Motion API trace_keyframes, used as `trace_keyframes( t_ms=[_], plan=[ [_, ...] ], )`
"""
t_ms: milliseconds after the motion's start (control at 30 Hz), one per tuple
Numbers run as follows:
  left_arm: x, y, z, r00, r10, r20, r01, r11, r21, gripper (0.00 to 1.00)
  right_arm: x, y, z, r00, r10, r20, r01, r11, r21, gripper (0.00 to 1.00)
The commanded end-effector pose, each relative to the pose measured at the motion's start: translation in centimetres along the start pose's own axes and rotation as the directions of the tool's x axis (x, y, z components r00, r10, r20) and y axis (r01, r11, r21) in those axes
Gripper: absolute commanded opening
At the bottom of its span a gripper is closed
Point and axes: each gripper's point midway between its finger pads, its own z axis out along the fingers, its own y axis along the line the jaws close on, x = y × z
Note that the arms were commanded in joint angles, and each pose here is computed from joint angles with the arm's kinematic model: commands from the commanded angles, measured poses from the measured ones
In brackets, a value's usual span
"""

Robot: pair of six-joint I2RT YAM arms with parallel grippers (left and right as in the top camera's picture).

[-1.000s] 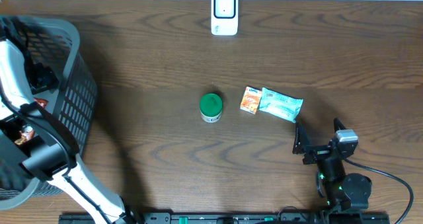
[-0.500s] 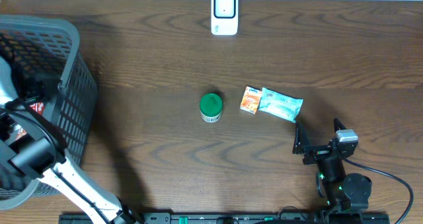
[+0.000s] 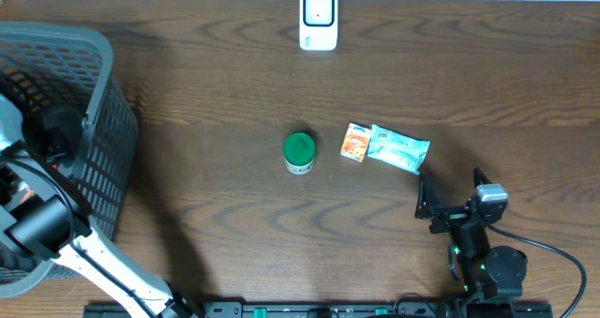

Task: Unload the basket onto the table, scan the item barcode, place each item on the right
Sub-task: 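Reach the left gripper back into the basket toward the TOP bar, then grasp the orange chocolate bar with the left gripper and lift it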

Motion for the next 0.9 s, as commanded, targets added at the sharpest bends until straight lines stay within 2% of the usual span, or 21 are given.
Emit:
trace_keyframes(
  t_ms=[0, 67, 267, 433, 500, 633, 767, 800, 867],
  plan=[
    [2.3, -1.0, 3.5, 0.995, 0.023, -0.101, -0.021, 1.0, 0.022, 0.28, 0.0, 0.0, 0.0, 1.0, 0.01, 0.0, -0.01, 1.0, 0.001, 0.99],
    [2.1, -1.0, 3.2, 0.995, 0.021, -0.095, -0.02, 1.0, 0.021, 0.08, 0.0, 0.0, 0.0, 1.0, 0.01, 0.0, -0.01, 1.0, 0.001, 0.99],
    [0.6, -0.3, -0.6, 0.994, -0.107, 0.005, 0.107, 0.994, 0.002, 0.07, 0.0, 0.0, 0.0, 1.0, 0.01, 0.0, -0.01, 1.0, 0.001, 0.99],
    [-1.1, -2.7, -9.5, 0.964, -0.135, 0.228, 0.091, 0.977, 0.193, 0.07, 0.0, 0.0, 0.0, 1.0, 0.01, 0.0, -0.01, 1.0, 0.001, 0.99],
    [-1.2, -4.0, -13.7, 0.935, -0.154, 0.32, 0.056, 0.954, 0.295, 0.07, 0.0, 0.0, 0.0, 1.0, 0.01, 0.0, -0.01, 1.0, 0.001, 0.99],
    [0.7, -6.4, -23.9, 0.834, -0.233, 0.5, -0.05, 0.871, 0.489, 0.07, 0.0, 0.0, 0.0, 1.0, 0.01, 0.0, -0.01, 1.0, 0.001, 0.99],
    [5.0, -8.3, -33.0, 0.713, -0.252, 0.654, -0.234, 0.794, 0.561, 0.07, 0.0, 0.0, 0.0, 1.0, 0.01, 0.0, -0.01, 1.0, 0.001, 0.99],
    [6.3, -8.9, -34.9, 0.686, -0.254, 0.681, -0.286, 0.767, 0.575, 0.07, 0.0, 0.0, 0.0, 1.0, 0.01, 0.0, -0.01, 1.0, 0.001, 0.99],
    [9.8, -11.2, -39.3, 0.638, -0.272, 0.721, -0.43, 0.65, 0.626, 0.08, 0.0, 0.0, 0.0, 1.0, 0.01, 0.0, -0.01, 1.0, 0.001, 0.99]
  ],
)
